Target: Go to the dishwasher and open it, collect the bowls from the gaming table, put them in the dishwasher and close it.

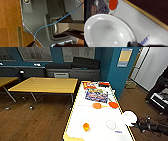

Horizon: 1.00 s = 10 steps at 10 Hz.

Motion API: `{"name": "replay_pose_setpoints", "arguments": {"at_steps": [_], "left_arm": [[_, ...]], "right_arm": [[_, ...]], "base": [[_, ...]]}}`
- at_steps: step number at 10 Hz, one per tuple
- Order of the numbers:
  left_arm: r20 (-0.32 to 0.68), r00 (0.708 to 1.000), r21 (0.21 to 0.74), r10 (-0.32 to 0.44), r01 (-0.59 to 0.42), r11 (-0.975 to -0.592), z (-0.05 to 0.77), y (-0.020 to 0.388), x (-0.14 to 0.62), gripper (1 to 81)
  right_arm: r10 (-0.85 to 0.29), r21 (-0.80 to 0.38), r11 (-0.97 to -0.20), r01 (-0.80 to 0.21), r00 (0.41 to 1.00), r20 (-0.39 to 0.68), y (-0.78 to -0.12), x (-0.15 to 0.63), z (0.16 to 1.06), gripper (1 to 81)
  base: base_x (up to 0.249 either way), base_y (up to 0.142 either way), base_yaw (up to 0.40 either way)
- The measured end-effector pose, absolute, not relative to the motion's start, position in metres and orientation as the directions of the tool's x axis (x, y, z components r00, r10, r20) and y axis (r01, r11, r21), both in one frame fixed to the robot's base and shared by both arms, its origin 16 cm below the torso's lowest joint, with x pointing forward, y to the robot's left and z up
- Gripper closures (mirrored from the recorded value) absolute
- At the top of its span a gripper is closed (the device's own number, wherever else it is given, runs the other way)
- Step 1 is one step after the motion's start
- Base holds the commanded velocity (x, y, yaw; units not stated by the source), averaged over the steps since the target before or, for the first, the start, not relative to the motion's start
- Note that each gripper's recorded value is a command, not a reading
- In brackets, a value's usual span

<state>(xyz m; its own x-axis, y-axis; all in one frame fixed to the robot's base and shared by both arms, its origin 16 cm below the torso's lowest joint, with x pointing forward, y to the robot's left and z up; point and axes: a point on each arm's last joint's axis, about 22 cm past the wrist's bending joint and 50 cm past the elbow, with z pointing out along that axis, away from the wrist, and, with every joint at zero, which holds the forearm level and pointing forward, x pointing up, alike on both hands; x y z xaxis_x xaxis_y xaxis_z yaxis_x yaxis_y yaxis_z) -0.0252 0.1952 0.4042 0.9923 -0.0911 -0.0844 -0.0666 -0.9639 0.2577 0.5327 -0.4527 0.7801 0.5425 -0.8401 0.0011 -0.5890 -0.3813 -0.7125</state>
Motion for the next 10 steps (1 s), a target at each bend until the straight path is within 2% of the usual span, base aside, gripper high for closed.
{"name": "replay_pose_setpoints", "arguments": {"at_steps": [2, 5, 6, 8, 10], "left_arm": [[-0.083, 0.992, 0.266, -0.091, -0.066, -0.962, 0.405, 0.188, -0.025, 1.0], [-0.035, 0.996, 0.273, -0.079, -0.067, -0.960, 0.404, 0.184, -0.015, 1.0], [-0.029, 0.997, 0.277, -0.078, -0.067, -0.959, 0.405, 0.184, -0.013, 1.0], [-0.029, 0.997, 0.297, -0.075, -0.063, -0.953, 0.406, 0.184, -0.013, 1.0], [-0.024, 0.997, 0.353, -0.067, -0.055, -0.934, 0.413, 0.175, -0.010, 1.0]], "right_arm": [[-0.827, -0.673, -0.438, -0.596, 0.561, 0.041, -0.505, 0.489, 0.813, 81.1], [-0.711, -0.650, -0.530, -0.544, 0.704, -0.009, -0.466, 0.427, 0.832, 81.1], [-0.679, -0.633, -0.552, -0.543, 0.733, -0.037, -0.455, 0.401, 0.825, 81.1], [-0.673, -0.544, -0.589, -0.598, 0.736, -0.079, -0.472, 0.336, 0.793, 81.1], [-0.705, -0.450, -0.598, -0.663, 0.703, -0.098, -0.499, 0.278, 0.753, 81.1]], "base": [[0.000, 0.000, 0.000], [0.000, 0.000, 0.000], [0.000, 0.000, 0.000], [0.000, 0.000, 0.000], [0.000, 0.000, 0.000]]}}
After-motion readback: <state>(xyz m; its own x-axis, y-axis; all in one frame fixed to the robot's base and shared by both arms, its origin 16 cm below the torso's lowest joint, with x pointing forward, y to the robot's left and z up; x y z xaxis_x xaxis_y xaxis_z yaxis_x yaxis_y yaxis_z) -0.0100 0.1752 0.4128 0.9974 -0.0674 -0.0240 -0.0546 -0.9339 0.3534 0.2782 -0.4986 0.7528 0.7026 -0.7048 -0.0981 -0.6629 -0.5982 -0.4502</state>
